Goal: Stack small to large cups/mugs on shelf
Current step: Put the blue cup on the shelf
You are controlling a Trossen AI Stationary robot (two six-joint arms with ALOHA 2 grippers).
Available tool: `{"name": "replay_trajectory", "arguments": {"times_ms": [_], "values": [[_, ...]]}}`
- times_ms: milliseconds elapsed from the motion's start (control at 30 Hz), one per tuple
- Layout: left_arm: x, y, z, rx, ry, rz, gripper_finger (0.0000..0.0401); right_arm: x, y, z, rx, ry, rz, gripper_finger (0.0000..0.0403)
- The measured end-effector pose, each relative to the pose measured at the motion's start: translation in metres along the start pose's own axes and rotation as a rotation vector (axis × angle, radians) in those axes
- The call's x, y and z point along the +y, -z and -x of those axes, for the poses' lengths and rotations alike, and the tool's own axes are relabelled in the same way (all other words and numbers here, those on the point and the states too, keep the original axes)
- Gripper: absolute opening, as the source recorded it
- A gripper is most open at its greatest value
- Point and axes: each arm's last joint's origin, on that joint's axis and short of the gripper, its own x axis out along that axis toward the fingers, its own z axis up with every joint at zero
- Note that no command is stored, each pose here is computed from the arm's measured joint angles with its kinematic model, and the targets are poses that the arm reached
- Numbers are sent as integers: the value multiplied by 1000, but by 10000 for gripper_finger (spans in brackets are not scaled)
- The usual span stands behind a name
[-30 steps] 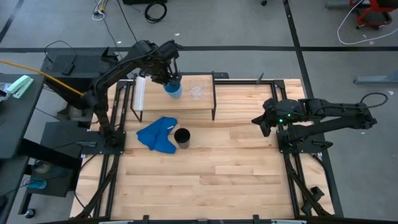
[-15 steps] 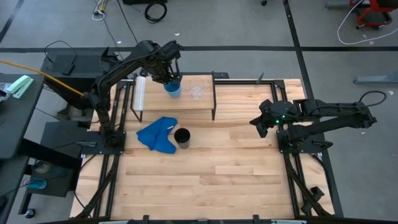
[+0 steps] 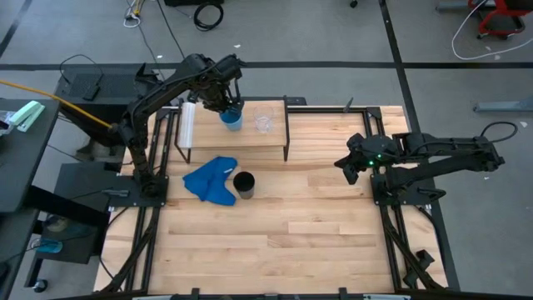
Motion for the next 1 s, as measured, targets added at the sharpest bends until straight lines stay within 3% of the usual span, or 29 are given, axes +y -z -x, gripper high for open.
{"name": "replay_trajectory", "arguments": {"times_ms": [1000], "values": [[1,3,5,11,41,2,107,0,0,0,0,0,0,12]]}}
